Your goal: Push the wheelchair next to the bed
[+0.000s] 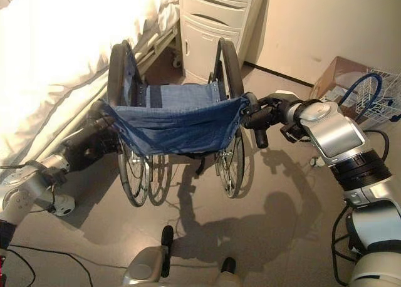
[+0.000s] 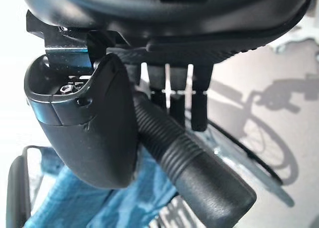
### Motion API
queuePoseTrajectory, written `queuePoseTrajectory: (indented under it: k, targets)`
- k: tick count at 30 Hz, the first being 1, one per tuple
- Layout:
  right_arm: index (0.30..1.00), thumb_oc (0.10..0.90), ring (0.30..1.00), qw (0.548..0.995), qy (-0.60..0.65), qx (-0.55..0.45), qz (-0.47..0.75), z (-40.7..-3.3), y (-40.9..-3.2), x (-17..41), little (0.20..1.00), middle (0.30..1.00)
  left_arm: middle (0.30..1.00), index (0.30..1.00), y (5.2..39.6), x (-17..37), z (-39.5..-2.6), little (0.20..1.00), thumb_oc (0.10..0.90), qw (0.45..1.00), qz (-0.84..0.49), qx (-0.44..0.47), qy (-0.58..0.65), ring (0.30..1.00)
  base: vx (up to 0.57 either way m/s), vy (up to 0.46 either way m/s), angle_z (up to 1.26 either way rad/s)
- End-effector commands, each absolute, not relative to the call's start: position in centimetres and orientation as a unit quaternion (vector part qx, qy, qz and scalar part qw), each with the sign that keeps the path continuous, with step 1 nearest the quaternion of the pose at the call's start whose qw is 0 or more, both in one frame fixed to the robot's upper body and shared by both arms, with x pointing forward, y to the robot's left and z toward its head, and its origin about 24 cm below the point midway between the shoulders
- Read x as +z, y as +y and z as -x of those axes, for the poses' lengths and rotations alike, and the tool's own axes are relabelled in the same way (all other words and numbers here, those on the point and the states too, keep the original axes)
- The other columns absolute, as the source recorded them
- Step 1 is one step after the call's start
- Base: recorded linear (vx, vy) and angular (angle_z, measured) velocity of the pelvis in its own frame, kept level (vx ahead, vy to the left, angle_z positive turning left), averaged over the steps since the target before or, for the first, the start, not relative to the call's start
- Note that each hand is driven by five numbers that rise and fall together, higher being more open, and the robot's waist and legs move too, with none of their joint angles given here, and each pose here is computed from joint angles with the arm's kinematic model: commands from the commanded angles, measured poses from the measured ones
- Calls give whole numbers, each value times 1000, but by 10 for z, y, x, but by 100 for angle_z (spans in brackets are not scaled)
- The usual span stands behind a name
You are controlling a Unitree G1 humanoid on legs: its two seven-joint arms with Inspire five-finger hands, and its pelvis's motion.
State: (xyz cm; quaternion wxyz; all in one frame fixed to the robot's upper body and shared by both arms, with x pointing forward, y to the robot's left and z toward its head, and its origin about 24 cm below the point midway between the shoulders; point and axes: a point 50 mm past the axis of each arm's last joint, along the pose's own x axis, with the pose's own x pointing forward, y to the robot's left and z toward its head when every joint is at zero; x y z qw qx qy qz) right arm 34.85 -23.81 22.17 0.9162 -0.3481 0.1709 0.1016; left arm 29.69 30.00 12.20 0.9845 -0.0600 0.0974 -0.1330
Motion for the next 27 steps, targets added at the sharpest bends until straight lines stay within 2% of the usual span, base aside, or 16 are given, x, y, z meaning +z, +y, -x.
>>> queuePoseTrajectory:
  k: [1, 24, 25, 26, 27]
  targets:
    - [300, 400, 300, 866, -3, 262, 426, -333, -159, 262, 300, 300, 300, 300, 298, 197, -319, 300, 400, 989, 23, -128, -67, 300, 0, 0, 0]
    - [300, 400, 300, 895, 3, 218, 390, -339, -169, 256, 300, 300, 300, 300, 300, 199, -317, 300, 400, 990, 2, -126, -65, 300, 1, -31, 1]
    - [451, 500, 451, 895, 6, 215, 391, -340, -170, 255, 451, 451, 300, 300, 301, 199, -316, 300, 400, 990, 1, -123, -64, 300, 0, 0, 0]
    - [538, 558, 538, 895, 7, 214, 392, -340, -170, 255, 538, 538, 300, 300, 302, 199, -316, 300, 400, 990, 1, -122, -64, 300, 0, 0, 0]
    - [900, 800, 900, 896, 8, 206, 394, -341, -172, 256, 900, 900, 321, 321, 303, 199, -316, 321, 414, 991, 2, -114, -63, 321, 3, -3, 4]
